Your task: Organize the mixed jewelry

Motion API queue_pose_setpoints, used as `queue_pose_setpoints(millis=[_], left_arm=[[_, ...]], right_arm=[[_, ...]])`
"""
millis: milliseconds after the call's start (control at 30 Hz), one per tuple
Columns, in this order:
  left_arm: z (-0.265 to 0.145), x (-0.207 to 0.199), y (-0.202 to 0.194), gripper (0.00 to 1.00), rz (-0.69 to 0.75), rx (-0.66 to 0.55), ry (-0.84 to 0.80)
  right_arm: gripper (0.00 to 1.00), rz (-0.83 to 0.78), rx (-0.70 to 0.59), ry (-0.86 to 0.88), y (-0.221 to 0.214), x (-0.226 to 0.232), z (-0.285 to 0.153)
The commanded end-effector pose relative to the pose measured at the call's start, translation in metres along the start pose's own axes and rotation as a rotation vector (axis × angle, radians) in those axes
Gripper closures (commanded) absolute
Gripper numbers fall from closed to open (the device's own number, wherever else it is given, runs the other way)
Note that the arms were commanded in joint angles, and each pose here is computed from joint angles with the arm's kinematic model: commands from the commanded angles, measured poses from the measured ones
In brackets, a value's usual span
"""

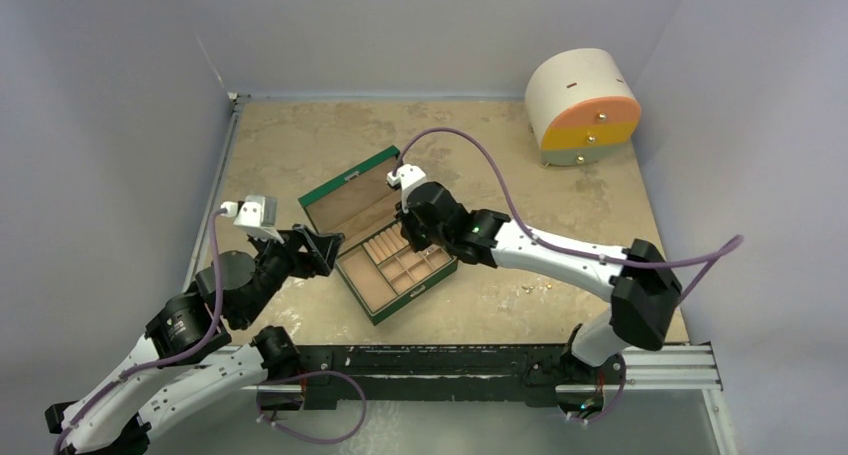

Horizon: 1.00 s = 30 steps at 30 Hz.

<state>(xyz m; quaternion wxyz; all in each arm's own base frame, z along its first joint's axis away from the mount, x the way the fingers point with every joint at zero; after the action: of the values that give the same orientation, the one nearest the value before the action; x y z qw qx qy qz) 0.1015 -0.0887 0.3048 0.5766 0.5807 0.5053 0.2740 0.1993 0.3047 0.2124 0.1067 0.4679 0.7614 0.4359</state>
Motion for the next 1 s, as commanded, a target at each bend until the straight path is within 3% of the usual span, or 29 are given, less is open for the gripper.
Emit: queue_pose_setpoints(millis=[0,500,967], left_arm=[[-0.005,0.007,0.013,0.24,0.032,-0.057,0.05],[0.0,0.01,0.008,0.24,0.062,-0.043,0.076],[0.0,0.01,0.008,0.24,0.062,-0.041,0.08]], right_arm=[[1.0,-0.072,-0.077,-0.065,0.022,0.0,0.016],[1.0,-0.076,-0.067,-0.125,0.006,-0.003,0.064],[1.0,-0.064,-0.041,-0.163,-0.014,-0.011,0.081]])
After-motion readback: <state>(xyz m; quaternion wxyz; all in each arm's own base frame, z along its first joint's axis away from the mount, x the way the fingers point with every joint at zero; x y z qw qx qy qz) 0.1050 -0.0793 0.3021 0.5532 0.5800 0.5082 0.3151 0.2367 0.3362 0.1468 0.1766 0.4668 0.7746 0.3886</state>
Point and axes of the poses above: each gripper's point midway between its finger pads, its own z axis out along the fingers, its own x axis along the line the jaws close on, y = z × x, the point moved 8 cm from there along -z, back along the fingers, and after that the axes turned 9 degrees about z, right-handed, at the moved point
